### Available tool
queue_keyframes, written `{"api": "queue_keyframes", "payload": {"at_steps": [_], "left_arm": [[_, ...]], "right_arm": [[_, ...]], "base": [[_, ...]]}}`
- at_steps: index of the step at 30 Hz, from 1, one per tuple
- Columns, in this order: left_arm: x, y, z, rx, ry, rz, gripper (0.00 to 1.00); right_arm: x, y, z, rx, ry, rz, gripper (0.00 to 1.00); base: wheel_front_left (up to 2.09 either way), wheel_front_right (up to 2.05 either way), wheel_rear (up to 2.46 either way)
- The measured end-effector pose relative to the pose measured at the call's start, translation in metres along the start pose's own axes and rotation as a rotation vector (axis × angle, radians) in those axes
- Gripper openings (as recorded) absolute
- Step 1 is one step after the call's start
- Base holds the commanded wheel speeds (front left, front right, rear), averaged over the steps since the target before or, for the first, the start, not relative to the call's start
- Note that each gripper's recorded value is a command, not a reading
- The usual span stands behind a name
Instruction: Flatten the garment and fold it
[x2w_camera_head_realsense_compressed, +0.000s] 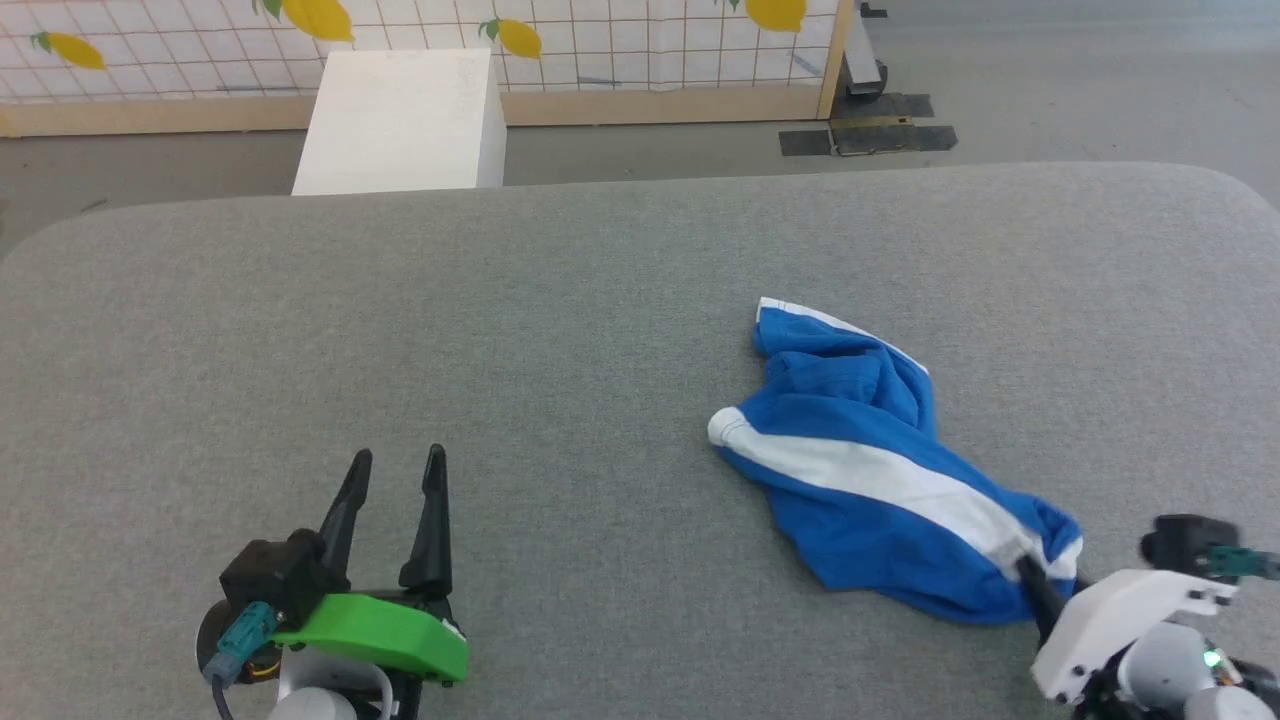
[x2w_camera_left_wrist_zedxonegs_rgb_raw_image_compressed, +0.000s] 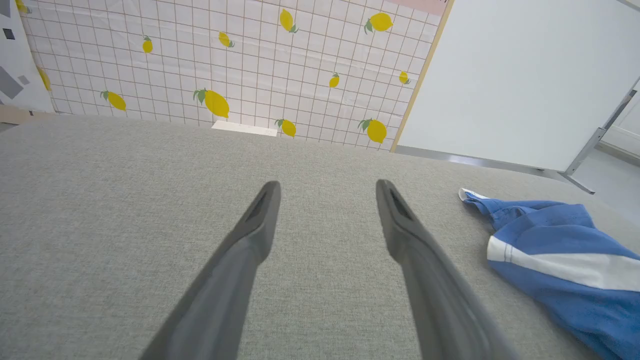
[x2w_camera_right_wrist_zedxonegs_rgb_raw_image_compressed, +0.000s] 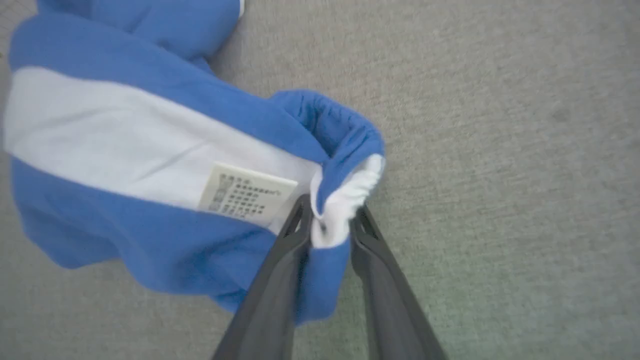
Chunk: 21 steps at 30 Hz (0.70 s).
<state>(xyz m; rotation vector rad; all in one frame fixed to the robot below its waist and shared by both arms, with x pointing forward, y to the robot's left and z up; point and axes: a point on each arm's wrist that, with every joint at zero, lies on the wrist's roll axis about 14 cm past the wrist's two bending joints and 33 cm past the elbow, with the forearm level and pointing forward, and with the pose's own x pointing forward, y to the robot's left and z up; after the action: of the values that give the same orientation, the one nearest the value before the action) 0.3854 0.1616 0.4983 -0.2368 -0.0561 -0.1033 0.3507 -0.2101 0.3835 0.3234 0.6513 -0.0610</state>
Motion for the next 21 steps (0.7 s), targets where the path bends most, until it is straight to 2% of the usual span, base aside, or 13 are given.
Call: {"api": "queue_keyframes", "payload": {"at_steps": [3, 6, 11, 16, 21], "left_arm": [[0.004, -0.013, -0.003, -0.023, 0.008, -0.038, 1.0], [0.019, -0.045, -0.008, -0.068, 0.066, -0.141, 1.0], [0.066, -0.111, 0.0, -0.042, 0.193, -0.377, 1.0], [0.082, -0.154, -0.046, 0.021, 0.53, -0.515, 1.0], [0.066, -0.155, -0.115, 0.192, 0.909, -0.538, 1.0]], "right_arm": [[-0.009, -0.016, 0.033, 0.043, -0.174, -0.037, 1.0], [-0.02, -0.037, 0.059, 0.062, -0.303, -0.095, 1.0], [-0.028, -0.05, 0.076, 0.071, -0.369, -0.132, 1.0], [-0.033, -0.063, 0.076, 0.077, -0.377, -0.171, 1.0], [-0.038, -0.081, 0.065, 0.102, -0.368, -0.22, 1.0]], "base": [[0.0, 0.0, 0.0], [0.0, 0.0, 0.0], [0.0, 0.0, 0.0], [0.0, 0.0, 0.0], [0.0, 0.0, 0.0]]}}
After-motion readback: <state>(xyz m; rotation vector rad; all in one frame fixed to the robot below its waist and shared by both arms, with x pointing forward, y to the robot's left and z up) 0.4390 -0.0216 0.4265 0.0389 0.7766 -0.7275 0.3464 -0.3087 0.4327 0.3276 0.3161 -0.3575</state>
